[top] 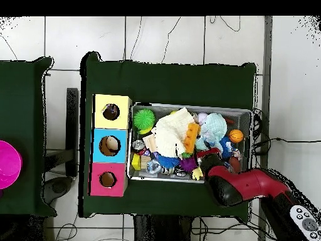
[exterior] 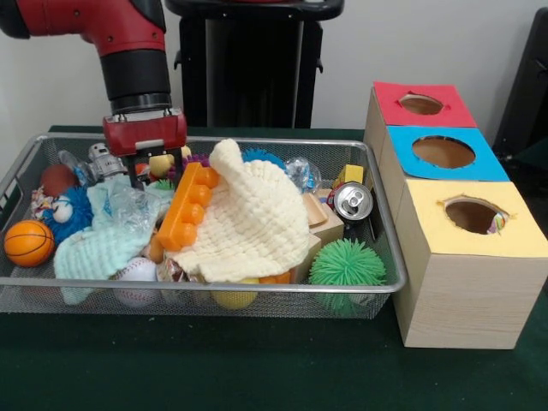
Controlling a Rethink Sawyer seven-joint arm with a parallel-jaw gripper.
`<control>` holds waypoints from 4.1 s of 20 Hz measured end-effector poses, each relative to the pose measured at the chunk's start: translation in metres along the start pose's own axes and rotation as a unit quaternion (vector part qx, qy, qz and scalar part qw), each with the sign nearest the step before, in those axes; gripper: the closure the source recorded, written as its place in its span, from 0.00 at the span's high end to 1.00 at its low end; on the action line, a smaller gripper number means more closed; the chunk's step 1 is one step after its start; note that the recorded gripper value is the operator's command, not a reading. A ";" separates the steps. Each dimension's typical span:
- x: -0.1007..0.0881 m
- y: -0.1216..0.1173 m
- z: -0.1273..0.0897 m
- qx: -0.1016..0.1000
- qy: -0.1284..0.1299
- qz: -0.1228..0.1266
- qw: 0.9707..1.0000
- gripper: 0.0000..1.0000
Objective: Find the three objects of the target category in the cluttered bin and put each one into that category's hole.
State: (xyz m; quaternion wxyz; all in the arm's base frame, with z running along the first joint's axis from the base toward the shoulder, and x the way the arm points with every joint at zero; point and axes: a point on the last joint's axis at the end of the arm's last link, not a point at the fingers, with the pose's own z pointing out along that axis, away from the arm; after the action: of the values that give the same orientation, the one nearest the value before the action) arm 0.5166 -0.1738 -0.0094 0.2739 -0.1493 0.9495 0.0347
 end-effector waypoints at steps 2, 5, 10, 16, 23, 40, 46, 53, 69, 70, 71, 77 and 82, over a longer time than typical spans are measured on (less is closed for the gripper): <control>-0.003 0.000 0.000 -0.002 -0.003 0.012 1.000 1.00; -0.009 0.002 -0.002 -0.009 0.000 0.036 0.999 1.00; -0.023 0.030 -0.007 -0.036 0.029 0.086 0.995 1.00; -0.051 0.095 -0.020 -0.078 0.071 0.114 0.988 1.00; -0.071 0.144 -0.038 -0.095 0.098 0.103 0.985 1.00; -0.049 0.059 -0.099 -0.005 0.188 0.113 0.976 1.00; -0.025 0.033 -0.095 0.009 0.186 0.090 0.978 1.00; 0.005 0.006 -0.081 0.015 0.182 0.066 0.981 1.00; 0.029 -0.061 -0.080 -0.002 0.136 0.122 0.983 1.00; 0.029 -0.062 -0.080 -0.008 0.135 0.119 0.984 1.00; 0.030 -0.063 -0.080 -0.020 0.134 0.110 0.985 1.00; 0.029 -0.059 -0.075 -0.063 0.126 0.068 0.988 1.00; 0.019 -0.054 -0.064 -0.090 0.109 0.027 0.990 1.00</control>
State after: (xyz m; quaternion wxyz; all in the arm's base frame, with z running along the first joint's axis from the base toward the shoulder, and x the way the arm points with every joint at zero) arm 0.4850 -0.2398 0.0356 0.1532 -0.1509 0.9703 0.1106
